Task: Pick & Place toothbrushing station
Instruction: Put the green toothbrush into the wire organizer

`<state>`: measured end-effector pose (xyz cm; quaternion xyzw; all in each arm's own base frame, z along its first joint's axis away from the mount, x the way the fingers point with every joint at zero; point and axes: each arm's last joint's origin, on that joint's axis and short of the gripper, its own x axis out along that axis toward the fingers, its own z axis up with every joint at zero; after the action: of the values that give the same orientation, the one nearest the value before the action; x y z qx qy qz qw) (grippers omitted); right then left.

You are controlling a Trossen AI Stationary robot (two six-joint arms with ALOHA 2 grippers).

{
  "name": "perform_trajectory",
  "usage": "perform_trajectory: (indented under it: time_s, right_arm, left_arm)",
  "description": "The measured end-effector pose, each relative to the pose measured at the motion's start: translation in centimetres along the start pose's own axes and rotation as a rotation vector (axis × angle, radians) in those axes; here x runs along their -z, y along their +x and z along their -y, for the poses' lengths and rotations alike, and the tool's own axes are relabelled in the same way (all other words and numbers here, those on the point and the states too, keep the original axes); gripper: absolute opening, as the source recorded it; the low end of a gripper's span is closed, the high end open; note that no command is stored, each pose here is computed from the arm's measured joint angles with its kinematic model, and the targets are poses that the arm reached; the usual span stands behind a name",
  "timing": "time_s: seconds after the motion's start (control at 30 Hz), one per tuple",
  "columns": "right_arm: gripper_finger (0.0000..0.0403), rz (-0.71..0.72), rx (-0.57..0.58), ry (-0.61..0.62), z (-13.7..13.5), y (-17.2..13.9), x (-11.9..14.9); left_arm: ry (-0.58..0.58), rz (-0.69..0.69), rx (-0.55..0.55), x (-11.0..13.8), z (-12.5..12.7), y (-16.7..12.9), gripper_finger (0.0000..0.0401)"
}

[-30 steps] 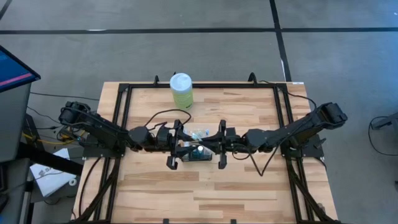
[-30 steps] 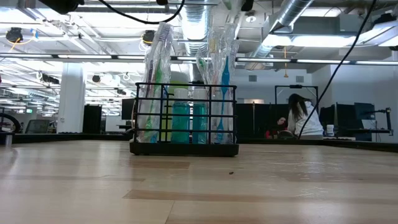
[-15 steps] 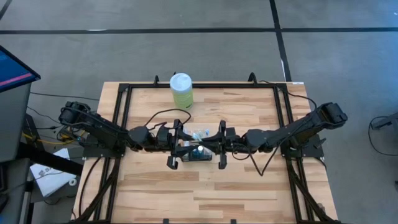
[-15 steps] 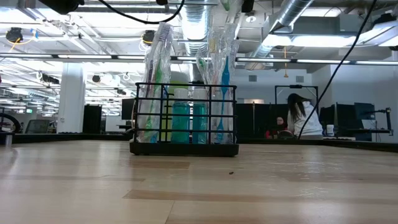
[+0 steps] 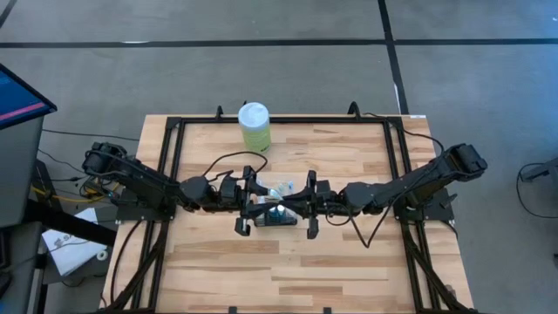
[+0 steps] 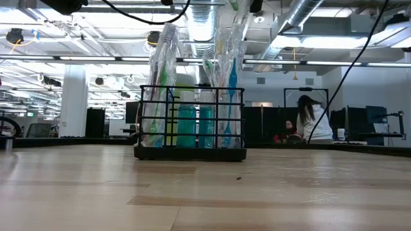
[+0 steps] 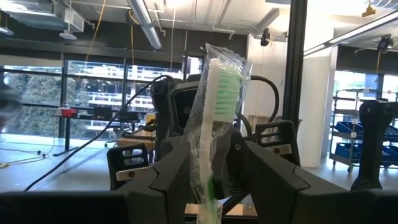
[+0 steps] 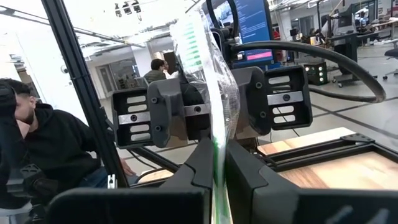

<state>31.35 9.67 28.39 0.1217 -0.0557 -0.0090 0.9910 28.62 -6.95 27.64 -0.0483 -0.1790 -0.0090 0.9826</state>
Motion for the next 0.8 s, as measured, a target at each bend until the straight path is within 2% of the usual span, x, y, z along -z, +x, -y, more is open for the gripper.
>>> perform_trajectory:
  time_s: [0.33,0.43,0.6,0.8]
  right_arm:
    - [0.0010,-0.005,-0.026,0.001,-0.8,-0.3,0.2]
    - [0.0010,-0.009,-0.036,-0.035,-1.2,-0.4,0.3]
    - [0.0010,-0.004,-0.020,-0.021,-0.7,-0.2,0.2]
    - [0.0010,-0.007,-0.009,-0.022,-0.3,-0.1,0.1]
  left_arm:
    - [0.021,-0.012,-0.004,0.1,0.0,0.0,0.0140]
    - [0.027,-0.031,-0.018,0.3,-0.1,0.0,0.0140]
    - [0.024,-0.031,0.036,0.3,0.1,0.0,0.0140]
    - [0.022,-0.030,0.041,0.3,0.1,0.0,0.0140]
